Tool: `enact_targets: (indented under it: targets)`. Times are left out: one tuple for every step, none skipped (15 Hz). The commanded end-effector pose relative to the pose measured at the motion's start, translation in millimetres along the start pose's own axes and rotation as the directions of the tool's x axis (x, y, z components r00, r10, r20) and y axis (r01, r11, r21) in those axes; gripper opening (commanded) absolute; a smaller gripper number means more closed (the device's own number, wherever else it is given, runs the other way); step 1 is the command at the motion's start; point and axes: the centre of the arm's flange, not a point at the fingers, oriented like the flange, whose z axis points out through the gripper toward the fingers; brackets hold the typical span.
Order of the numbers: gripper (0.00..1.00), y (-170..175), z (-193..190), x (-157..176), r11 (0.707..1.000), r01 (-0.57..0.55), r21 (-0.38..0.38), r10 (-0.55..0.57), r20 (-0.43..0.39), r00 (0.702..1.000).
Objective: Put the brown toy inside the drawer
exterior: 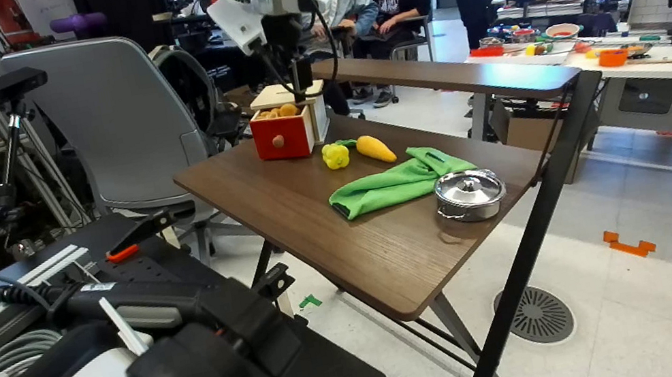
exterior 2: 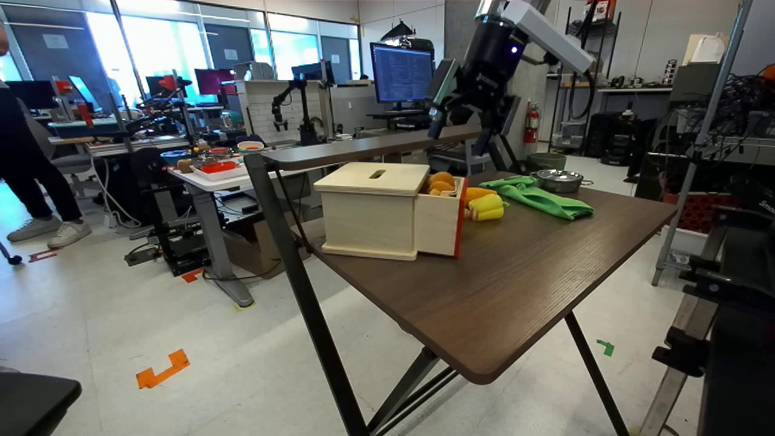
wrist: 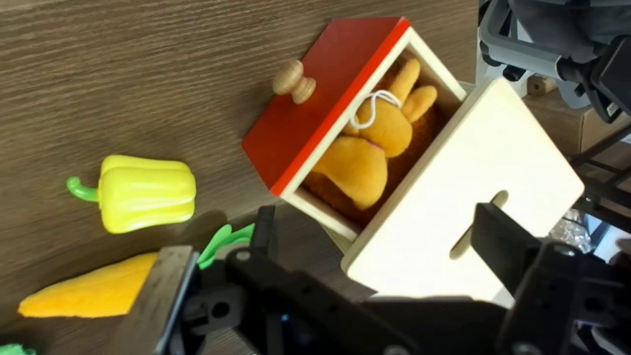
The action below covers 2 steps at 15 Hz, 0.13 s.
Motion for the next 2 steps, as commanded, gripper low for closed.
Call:
enact_targets:
  targets:
    - [1.00, 0.4, -7.8, 1.2, 1.000, -0.001, -0.002, 0.001, -0.008, 1.000]
    - [1.00, 0.1, -9.3, 1.6, 1.000, -0.001, -0.002, 0.001, -0.011, 1.000]
